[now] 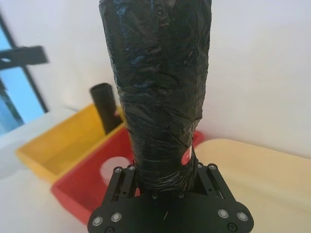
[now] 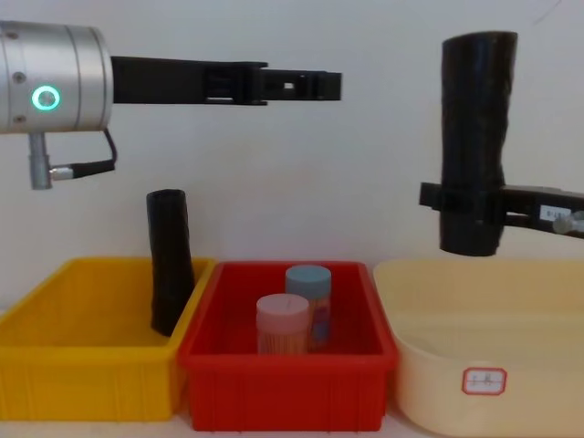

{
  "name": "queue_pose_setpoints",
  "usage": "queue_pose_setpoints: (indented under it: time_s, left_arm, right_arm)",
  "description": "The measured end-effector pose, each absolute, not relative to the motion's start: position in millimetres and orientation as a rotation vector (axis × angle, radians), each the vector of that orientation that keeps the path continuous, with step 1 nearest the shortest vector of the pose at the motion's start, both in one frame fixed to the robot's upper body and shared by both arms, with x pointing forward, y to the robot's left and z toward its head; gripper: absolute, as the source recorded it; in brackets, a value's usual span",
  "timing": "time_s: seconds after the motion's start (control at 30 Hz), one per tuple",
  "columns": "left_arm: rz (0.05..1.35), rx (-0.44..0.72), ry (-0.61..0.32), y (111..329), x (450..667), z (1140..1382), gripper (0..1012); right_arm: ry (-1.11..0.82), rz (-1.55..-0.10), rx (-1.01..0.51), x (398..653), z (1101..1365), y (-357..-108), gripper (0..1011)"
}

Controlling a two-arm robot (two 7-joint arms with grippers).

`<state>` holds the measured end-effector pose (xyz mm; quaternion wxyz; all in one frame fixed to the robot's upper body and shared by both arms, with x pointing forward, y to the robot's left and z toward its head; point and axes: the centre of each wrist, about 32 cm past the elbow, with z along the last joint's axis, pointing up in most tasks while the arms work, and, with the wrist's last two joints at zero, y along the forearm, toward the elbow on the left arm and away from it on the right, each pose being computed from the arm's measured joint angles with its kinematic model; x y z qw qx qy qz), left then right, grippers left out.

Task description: Pick up the garbage bag with the one hand and transfer it to the other hand.

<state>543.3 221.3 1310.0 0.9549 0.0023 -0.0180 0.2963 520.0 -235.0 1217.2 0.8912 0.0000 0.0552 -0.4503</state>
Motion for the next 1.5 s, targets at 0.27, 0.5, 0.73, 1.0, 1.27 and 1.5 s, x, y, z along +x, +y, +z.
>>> queue_pose_setpoints:
  time_s: [0.27,0.5,0.73,1.0,1.27,1.5]
  left_arm:
    - [0.717,0.0,-0.044,231,540,1310,1002]
    - [0.822,0.005,-0.056,236,537,1309,1002]
    - [0.929,0.013,-0.064,240,535,1308,1002]
    - [1.042,0.024,-0.077,244,534,1307,1002]
    - [1.101,0.031,-0.084,247,534,1306,1002]
    - [1.127,0.034,-0.086,248,534,1305,1002]
  right_arm:
    - [0.113,-1.005,-0.04,528,1214,-243,477]
    - [0.109,-1.048,-0.065,533,1213,-248,647]
    - [0.108,-1.069,-0.078,535,1212,-250,845]
    - [0.108,-1.082,-0.087,536,1211,-251,1001]
    - [0.102,-1.066,-0.096,537,1212,-250,1001]
    - [0.081,-0.998,-0.148,539,1217,-243,1001]
